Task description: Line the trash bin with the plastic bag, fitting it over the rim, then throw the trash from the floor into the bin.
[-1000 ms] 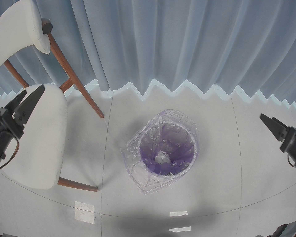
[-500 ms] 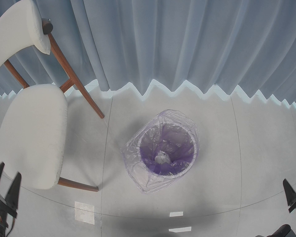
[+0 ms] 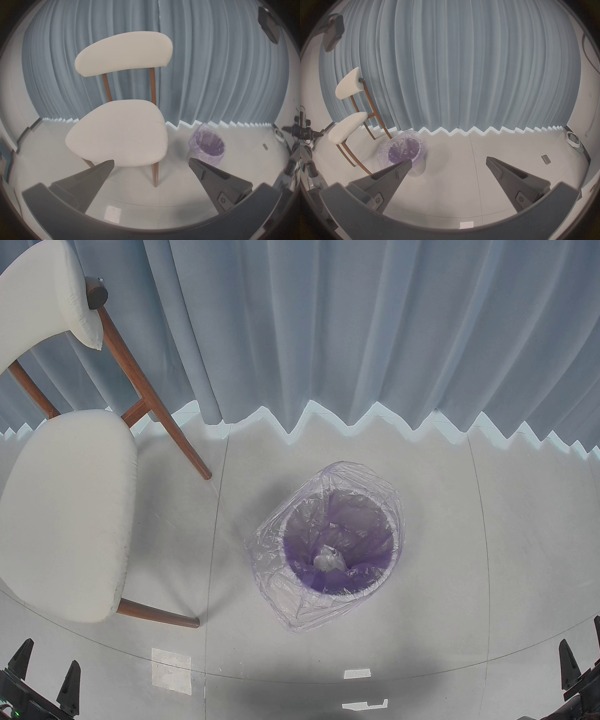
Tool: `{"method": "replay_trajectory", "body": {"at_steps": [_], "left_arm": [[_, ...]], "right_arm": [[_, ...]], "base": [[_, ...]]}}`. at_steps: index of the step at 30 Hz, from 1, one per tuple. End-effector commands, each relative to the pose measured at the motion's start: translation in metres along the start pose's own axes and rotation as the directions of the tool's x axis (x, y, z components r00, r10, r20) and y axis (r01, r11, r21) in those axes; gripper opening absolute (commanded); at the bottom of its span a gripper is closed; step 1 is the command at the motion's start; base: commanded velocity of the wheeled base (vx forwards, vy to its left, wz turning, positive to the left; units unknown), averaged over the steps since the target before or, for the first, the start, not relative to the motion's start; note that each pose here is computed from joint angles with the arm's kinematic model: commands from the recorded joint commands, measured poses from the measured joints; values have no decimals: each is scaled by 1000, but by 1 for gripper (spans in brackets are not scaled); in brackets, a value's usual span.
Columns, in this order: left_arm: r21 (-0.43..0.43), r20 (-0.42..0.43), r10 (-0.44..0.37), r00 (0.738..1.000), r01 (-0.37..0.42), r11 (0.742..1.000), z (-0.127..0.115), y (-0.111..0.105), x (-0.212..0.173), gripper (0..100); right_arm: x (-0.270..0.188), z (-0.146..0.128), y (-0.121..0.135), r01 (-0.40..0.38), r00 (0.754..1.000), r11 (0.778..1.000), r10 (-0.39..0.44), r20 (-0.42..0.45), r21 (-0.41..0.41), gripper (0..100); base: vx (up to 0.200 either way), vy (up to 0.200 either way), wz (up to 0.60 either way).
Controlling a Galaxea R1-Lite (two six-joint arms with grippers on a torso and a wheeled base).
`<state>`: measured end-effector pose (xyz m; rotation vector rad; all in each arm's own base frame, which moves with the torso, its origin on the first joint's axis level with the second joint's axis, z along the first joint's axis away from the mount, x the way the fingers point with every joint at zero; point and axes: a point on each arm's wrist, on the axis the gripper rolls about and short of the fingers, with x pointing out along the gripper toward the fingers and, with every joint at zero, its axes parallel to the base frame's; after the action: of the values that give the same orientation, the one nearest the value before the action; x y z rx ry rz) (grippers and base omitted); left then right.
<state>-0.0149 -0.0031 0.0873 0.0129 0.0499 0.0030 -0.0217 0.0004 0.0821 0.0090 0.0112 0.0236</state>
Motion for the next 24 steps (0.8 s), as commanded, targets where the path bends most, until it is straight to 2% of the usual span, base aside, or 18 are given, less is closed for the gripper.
{"method": "replay_trajectory", "body": {"at_steps": [1,3,4,7,8,10,11,17,21,24], "left_arm": [[-177,22,25,999,-20,984,-3,0,0,100],[-227,29,89,996,-80,971,-3,2,0,100],[-199,28,112,993,-104,974,-3,2,0,100],[1,16,115,993,-115,993,-4,2,0,100],[43,13,98,995,-98,994,-4,2,0,100],[63,16,35,999,-36,997,-4,1,0,100],[64,16,17,1000,-18,998,-4,0,0,100],[96,19,21,1000,-23,995,-4,0,0,100],[36,12,6,1000,-6,999,-5,0,0,100],[34,-1,4,1000,-4,999,-6,0,0,100]], "right_arm": [[-1,-6,0,7,1000,1000,-7,11,2,100],[-1,-6,0,8,1000,1000,-8,11,2,100],[-1,-6,0,8,1000,1000,-8,11,2,100],[-1,-6,0,8,1000,1000,-8,14,3,100],[-1,-6,0,10,1000,1000,-10,14,6,100],[-1,-6,0,14,1000,1000,-14,14,19,100],[-1,-6,0,19,1000,1000,-19,16,22,100],[-1,-6,0,26,1000,999,-27,16,22,100],[-1,-6,-1,35,999,999,-36,16,22,100],[-1,-6,-1,35,999,999,-36,16,22,100]], "base": [[0,0,0],[0,0,0],[0,0,0],[0,0,0],[0,0,0],[0,0,0],[0,0,0],[0,0,0],[0,0,0],[0,0,0]]}}
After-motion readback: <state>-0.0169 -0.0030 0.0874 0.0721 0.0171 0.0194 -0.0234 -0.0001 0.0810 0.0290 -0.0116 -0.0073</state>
